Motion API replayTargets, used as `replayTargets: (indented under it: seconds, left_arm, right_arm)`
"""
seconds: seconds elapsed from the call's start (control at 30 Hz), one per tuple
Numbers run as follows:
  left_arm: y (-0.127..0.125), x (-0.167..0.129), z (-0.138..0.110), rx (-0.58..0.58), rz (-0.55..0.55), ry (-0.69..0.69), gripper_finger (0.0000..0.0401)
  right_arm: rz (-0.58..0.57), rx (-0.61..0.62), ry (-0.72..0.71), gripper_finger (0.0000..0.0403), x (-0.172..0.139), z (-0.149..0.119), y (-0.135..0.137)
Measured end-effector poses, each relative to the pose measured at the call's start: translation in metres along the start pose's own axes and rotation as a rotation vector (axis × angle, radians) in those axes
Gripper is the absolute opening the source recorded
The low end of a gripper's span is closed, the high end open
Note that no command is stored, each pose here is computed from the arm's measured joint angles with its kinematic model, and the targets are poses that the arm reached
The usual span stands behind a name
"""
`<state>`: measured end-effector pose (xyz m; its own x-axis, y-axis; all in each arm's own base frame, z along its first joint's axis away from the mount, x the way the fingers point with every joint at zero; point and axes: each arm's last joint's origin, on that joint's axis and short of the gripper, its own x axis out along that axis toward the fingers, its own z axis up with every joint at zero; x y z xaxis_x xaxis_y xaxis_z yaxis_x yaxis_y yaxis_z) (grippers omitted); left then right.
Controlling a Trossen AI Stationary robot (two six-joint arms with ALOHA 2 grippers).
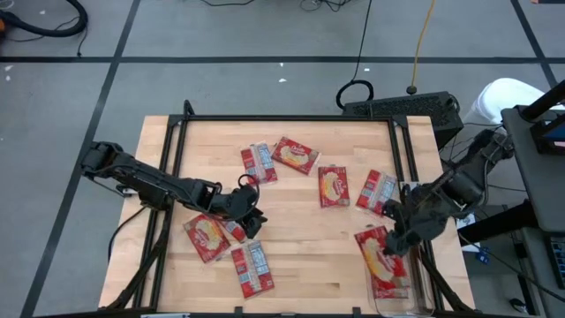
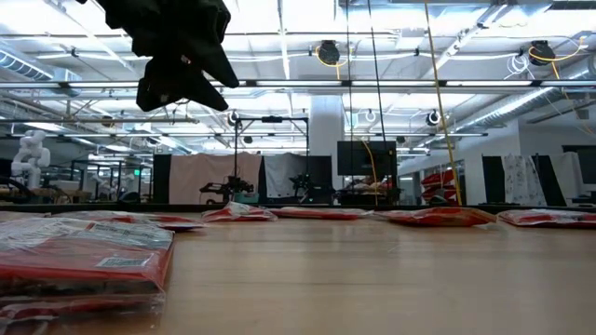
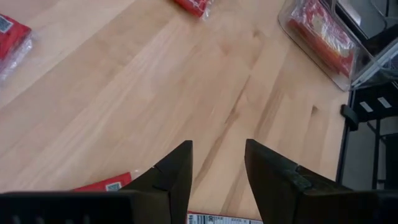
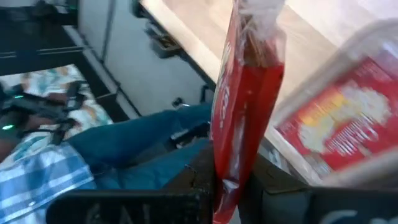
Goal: Sort popcorn bags into baskets
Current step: Put the popcorn bag into the transparent bin
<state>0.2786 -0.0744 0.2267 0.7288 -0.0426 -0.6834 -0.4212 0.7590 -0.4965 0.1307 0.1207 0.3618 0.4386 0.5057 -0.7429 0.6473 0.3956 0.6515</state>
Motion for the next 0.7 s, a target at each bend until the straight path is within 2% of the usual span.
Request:
replayTargets:
  seconds: [0.37, 0.7]
  left_arm:
    - [0.0, 0.0, 0.0, -0.001, 0.001, 0.0, 0.0149]
    - [0.0, 0.0, 0.0, 0.006, 0.001, 0.001, 0.015]
  right_arm:
    - [-0.186, 0.131, 0.034, 0.0022, 0.003, -0.019, -0.022]
    - [-0.266, 0.262, 0.017, 0.0022, 0.035, -0.023, -0.045]
